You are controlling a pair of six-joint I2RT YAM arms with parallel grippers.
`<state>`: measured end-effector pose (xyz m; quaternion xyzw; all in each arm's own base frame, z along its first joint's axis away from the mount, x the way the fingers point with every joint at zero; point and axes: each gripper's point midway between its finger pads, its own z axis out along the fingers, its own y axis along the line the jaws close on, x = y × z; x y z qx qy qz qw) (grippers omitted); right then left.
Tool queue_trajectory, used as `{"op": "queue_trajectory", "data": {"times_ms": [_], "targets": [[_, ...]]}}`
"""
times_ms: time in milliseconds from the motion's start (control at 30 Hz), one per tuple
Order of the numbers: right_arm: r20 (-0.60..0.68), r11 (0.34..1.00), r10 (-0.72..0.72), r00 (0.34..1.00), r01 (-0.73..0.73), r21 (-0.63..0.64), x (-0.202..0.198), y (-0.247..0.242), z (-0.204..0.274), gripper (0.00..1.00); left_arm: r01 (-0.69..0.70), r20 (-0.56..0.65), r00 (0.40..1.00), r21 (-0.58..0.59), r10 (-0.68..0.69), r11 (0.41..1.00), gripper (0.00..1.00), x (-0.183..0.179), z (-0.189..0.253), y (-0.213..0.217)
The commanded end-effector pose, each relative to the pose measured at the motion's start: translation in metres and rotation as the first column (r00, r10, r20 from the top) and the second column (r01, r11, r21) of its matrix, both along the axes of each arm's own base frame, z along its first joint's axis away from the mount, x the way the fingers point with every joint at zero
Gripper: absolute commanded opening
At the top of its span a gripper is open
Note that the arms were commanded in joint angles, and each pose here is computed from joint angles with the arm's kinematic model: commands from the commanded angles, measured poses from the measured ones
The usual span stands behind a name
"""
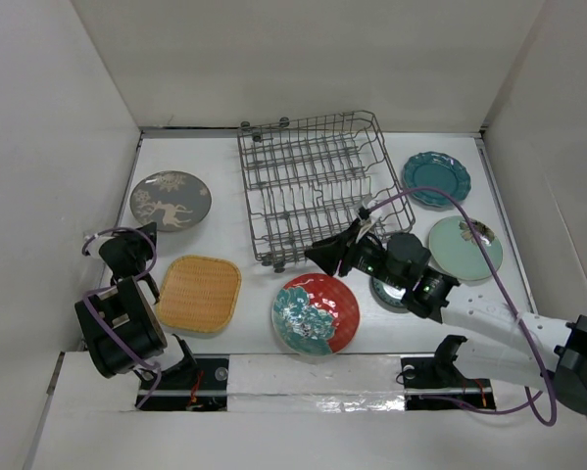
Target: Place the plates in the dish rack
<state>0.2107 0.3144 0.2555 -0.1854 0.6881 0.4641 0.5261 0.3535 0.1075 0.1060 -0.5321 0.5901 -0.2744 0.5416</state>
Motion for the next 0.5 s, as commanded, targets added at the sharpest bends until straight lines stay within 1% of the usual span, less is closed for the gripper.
{"op": "queue_trajectory", "data": {"times_ms": [0,33,100,133,300,333,400,467], "targets": [[0.065,0.998,-0.038,0.997,0.036,0.044,0.008,0.001,0.026,0.47,0.050,0.284,0.956,0.072,-0.068,0.996,0.00,0.011,0.079,-0.004],[0.064,0.999,-0.038,0.997,0.036,0.041,0.009,0.001,0.026,0.52,0.058,0.316,0.945,0.082,-0.081,0.995,0.00,0.011,0.087,-0.007],[0.063,0.999,-0.033,0.997,0.031,0.030,0.010,0.004,0.023,0.55,0.080,0.349,0.932,0.078,-0.103,0.994,0.00,0.010,0.096,-0.011],[0.066,0.999,-0.040,0.997,0.038,0.032,0.011,0.003,0.023,0.60,0.087,0.360,0.926,0.082,-0.111,0.993,0.00,0.011,0.100,-0.013],[0.055,0.999,-0.045,0.997,0.044,0.008,0.017,0.009,0.014,0.71,0.126,0.420,0.892,0.124,-0.167,0.984,0.00,0.006,0.132,-0.023],[0.055,0.999,-0.048,0.997,0.047,0.010,0.018,0.009,0.015,0.77,0.133,0.418,0.892,0.124,-0.174,0.983,0.00,0.006,0.134,-0.024],[0.043,0.999,-0.047,0.998,0.047,0.004,0.021,0.013,0.012,0.84,0.153,0.438,0.876,0.142,-0.201,0.978,0.00,0.003,0.146,-0.030],[0.040,0.998,-0.058,0.998,0.058,0.011,0.028,0.015,0.017,0.88,0.164,0.462,0.858,0.163,-0.222,0.973,0.00,-0.002,0.158,-0.035]]}}
